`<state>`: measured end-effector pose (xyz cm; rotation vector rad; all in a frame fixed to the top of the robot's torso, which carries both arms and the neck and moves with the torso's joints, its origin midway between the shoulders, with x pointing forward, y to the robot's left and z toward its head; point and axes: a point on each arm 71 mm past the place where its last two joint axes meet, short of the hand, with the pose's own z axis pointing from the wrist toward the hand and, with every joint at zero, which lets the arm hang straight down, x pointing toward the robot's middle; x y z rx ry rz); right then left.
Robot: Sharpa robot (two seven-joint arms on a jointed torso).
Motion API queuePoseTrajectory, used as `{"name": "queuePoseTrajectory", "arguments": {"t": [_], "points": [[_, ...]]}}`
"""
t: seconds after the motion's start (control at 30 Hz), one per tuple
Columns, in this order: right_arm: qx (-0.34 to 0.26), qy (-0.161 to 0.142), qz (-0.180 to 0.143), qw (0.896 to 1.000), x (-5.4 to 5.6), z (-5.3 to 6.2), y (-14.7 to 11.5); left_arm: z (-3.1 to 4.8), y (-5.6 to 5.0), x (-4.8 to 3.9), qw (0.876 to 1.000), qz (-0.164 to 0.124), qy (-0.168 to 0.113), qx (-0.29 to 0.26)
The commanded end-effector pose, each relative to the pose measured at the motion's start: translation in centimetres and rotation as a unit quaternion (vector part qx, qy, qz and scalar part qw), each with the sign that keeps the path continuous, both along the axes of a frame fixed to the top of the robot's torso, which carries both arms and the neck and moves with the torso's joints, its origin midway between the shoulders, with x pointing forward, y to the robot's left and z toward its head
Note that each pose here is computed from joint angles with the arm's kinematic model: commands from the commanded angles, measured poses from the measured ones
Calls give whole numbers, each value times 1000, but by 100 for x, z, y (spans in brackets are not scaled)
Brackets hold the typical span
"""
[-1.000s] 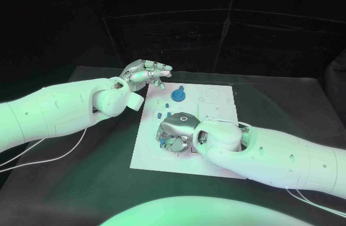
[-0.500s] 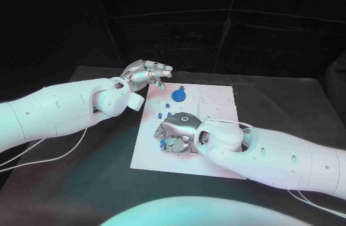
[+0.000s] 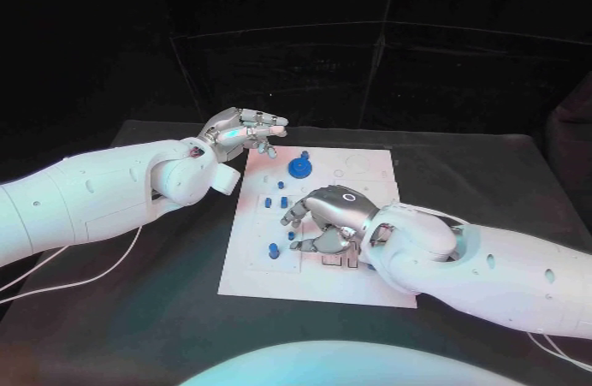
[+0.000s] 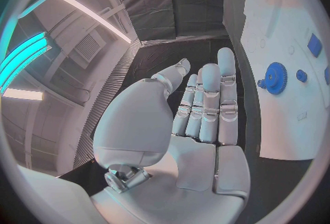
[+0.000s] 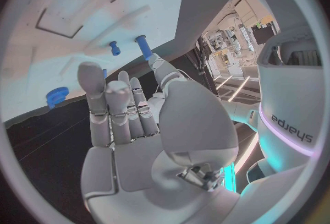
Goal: Assemble the parts on the task board
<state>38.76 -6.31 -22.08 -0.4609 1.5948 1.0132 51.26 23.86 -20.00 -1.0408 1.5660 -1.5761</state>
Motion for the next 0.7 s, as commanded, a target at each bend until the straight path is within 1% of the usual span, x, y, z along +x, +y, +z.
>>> {"name": "queuePoseTrajectory", "arguments": {"t": [0.03, 0.1, 0.17, 0.2, 0.3, 0.33, 0.4, 0.47, 0.6, 0.7], "points": [[96, 52, -42, 993, 65, 164, -219, 13, -4, -2, 1000, -6, -1, -4], [102, 86, -76, 988, 111, 200, -424, 13, 0, -4, 1000, -5, -1, -4], [98, 124, -114, 981, 146, 202, -653, 13, 4, -6, 1000, -5, -1, -4], [89, 145, -138, 976, 160, 191, -804, 14, 4, -8, 1000, -5, -1, -4], [65, 171, -177, 967, 175, 156, -1043, 16, -10, -12, 1000, -8, -2, -6], [59, 175, -185, 965, 177, 148, -1089, 17, -13, -13, 1000, -9, -2, -7], [40, 181, -210, 960, 183, 120, -1231, 17, -23, -15, 1000, -11, -2, -8], [26, 181, -230, 956, 174, 92, -1324, 15, -26, -14, 1000, -12, -2, -8], [-2, 185, -268, 946, 113, 18, -1467, 10, -25, -15, 1000, -12, -2, -8], [-21, 189, -287, 939, 74, -32, -1523, 8, -17, -14, 1000, -11, -2, -7]]}}
